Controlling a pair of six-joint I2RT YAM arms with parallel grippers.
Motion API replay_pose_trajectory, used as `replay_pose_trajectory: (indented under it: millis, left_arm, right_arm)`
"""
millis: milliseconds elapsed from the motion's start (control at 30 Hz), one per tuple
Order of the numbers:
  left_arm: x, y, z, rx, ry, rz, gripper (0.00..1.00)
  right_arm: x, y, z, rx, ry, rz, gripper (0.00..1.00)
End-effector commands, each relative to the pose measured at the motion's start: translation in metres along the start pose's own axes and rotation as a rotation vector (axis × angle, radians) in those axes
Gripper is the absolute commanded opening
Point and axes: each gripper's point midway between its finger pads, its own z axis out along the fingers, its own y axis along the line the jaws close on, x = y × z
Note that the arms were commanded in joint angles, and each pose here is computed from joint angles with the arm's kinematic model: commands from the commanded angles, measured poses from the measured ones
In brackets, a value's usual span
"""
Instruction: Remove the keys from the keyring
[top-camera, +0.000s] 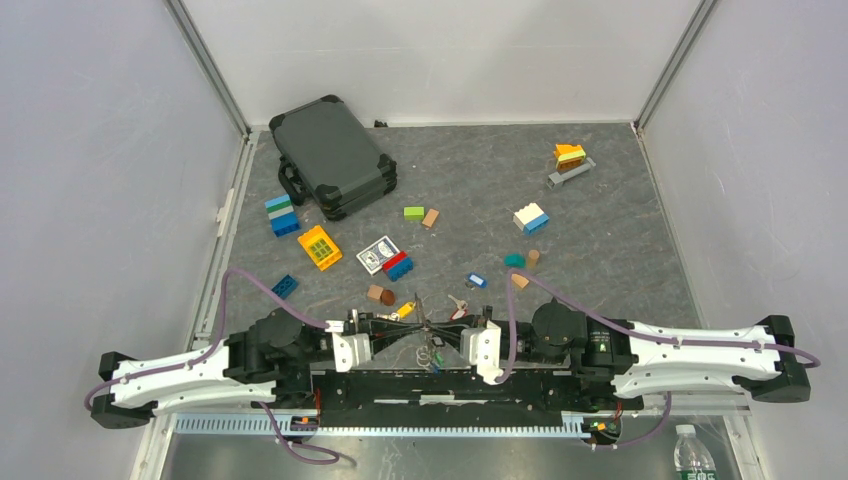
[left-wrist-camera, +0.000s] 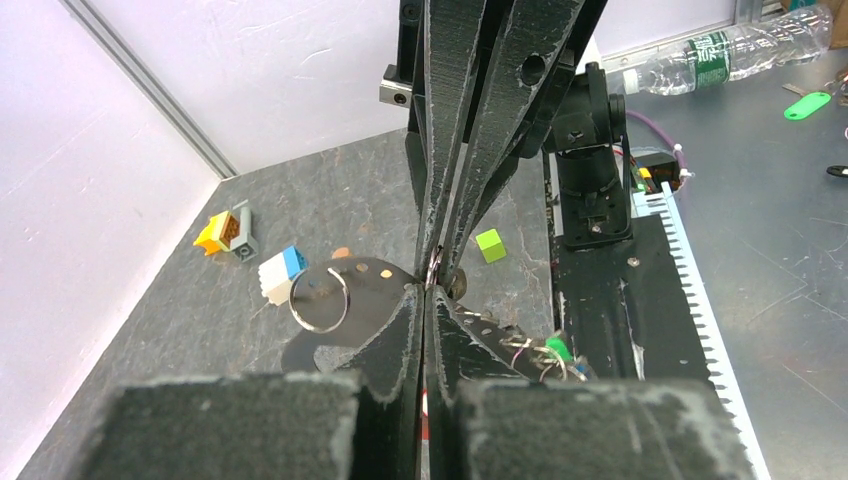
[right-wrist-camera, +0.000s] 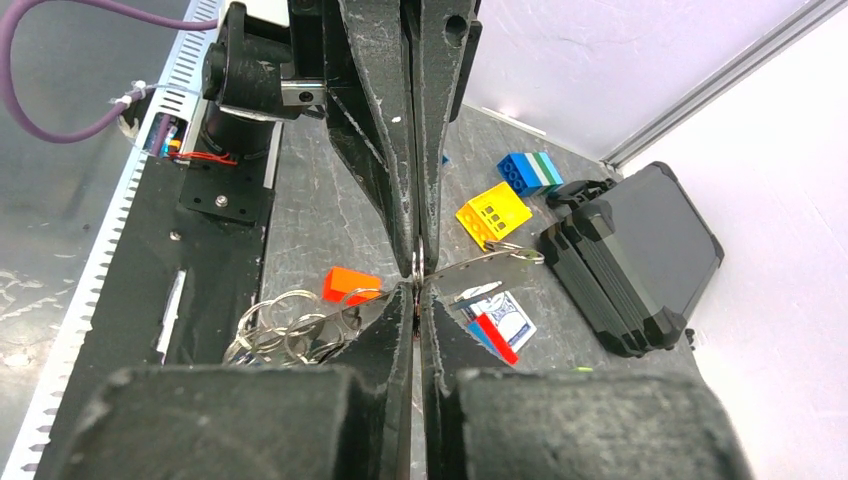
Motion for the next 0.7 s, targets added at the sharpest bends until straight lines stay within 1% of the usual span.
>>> replay_pose_trajectory:
  millis: [0, 133, 167, 267, 300, 433, 667]
  left_arm:
    - [-0.025, 0.006, 0.002, -0.020, -0.102, -0.014, 0.02]
    - [-0.021, 0.006, 0.002, -0.028, -0.086, -0.014, 0.02]
    - [-0.019, 0.007, 0.002, -0.030, -0.076, -0.015, 0.04]
    - [-0.014, 0.008, 0.003, -0.033, -0.043, -0.012, 0.15]
    - [-0.012, 0.008, 0.002, -0.033, -0.031, -0.009, 0.21]
    - [-0.006, 0.008, 0.004, -0.018, 0.019, 0.005, 0.31]
    - [0.007, 0.004, 0.009, 0.034, 0.125, 0.041, 0.33]
  right_arm:
    - [-0.011, -0.005, -0.002, 0.023, -0.052, 0.005, 0.00]
    - [-0.011, -0.008, -0.004, 0.030, -0.035, -0.001, 0.00]
    - [-0.011, -0.010, -0.004, 0.035, -0.024, -0.001, 0.00]
    - [-0.007, -0.011, -0.005, 0.019, 0.039, -0.009, 0.00]
    - [-0.003, -0.011, -0.005, 0.010, 0.068, -0.012, 0.00]
    - [-0.001, -0.014, -0.004, -0.001, 0.133, -0.016, 0.00]
    - [0.006, -0.015, -0.003, -0.012, 0.216, -0.011, 0.00]
